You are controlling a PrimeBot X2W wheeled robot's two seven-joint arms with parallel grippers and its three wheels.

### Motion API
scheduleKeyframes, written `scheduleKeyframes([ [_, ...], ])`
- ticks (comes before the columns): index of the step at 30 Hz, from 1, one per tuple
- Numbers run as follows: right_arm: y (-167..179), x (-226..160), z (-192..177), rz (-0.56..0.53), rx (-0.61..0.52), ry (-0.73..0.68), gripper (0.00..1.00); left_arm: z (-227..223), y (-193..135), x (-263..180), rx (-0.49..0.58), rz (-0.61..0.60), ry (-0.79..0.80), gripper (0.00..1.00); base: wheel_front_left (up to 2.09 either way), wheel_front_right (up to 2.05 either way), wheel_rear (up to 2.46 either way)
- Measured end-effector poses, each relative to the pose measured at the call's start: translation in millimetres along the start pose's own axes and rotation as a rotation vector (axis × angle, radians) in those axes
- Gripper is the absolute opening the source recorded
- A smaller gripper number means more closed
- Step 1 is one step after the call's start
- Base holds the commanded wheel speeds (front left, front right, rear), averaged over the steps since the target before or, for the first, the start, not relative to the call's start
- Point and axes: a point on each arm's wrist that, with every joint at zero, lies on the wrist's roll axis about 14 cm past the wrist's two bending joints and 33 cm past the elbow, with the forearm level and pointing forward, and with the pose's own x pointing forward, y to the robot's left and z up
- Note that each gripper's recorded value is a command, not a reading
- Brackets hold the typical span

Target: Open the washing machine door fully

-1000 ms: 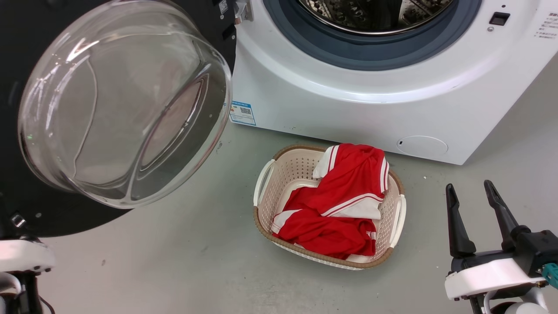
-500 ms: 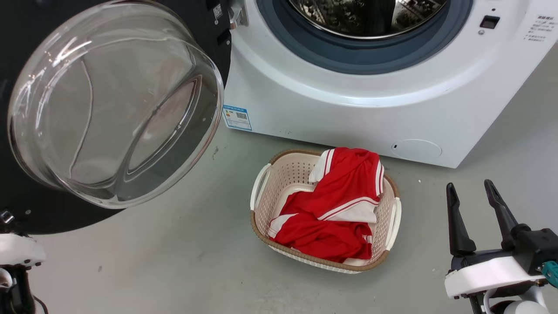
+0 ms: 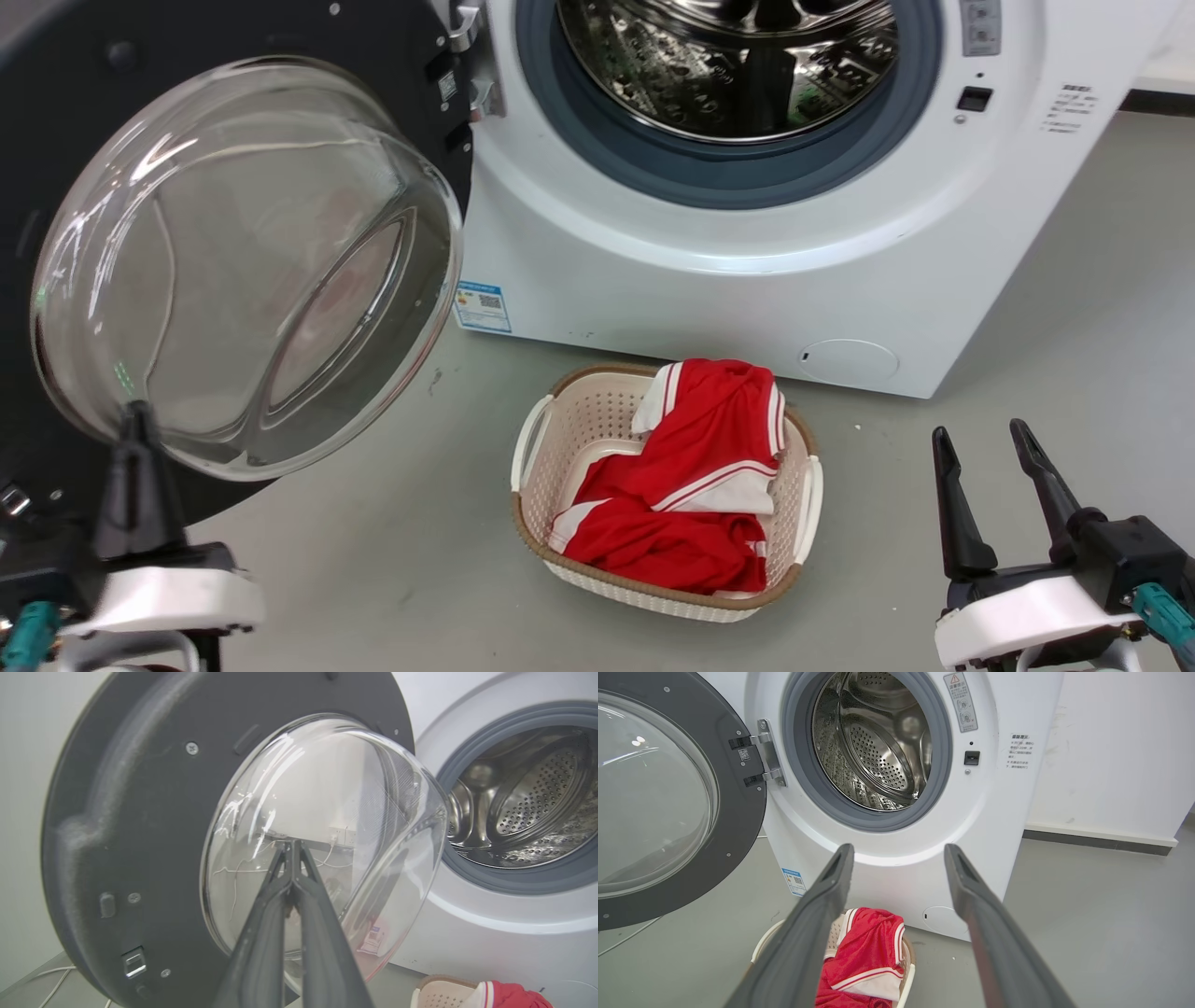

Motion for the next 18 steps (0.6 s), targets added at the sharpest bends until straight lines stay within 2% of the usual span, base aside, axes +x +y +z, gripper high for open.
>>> scheduleKeyframes([
  [6, -13, -14, 10, -0.047, -0.015, -0.023, 1.0, 3, -61, -2, -0.051, -0.167, -0.02, 0.0, 0.0, 0.0, 0.0],
  [11, -25, -26, 16, -0.088, -0.028, -0.035, 1.0, -1, -96, -3, -0.087, -0.256, -0.009, 0.0, 0.0, 0.0, 0.0],
  [12, -27, -28, 17, -0.096, -0.033, -0.038, 1.0, -1, -102, -3, -0.093, -0.273, -0.009, 0.07, 0.0, 0.0, 0.0],
  [13, -30, -31, 18, -0.105, -0.036, -0.04, 1.0, -2, -109, -2, -0.098, -0.289, -0.008, 0.31, 0.0, 0.0, 0.0],
  [14, -32, -34, 20, -0.114, -0.038, -0.042, 1.0, -3, -115, -3, -0.102, -0.305, -0.002, 0.42, 0.0, 0.0, 0.0],
  [16, -38, -40, 22, -0.137, -0.041, -0.046, 1.0, -4, -125, -4, -0.12, -0.324, 0.002, 0.56, 0.0, 0.0, 0.0],
  [17, -41, -43, 23, -0.146, -0.043, -0.049, 1.0, -4, -130, -4, -0.124, -0.335, 0.002, 0.81, 0.0, 0.0, 0.0],
  [18, -43, -45, 24, -0.155, -0.045, -0.052, 1.0, -5, -134, -4, -0.125, -0.344, 0.004, 1.0, 0.0, 0.0, 0.0],
])
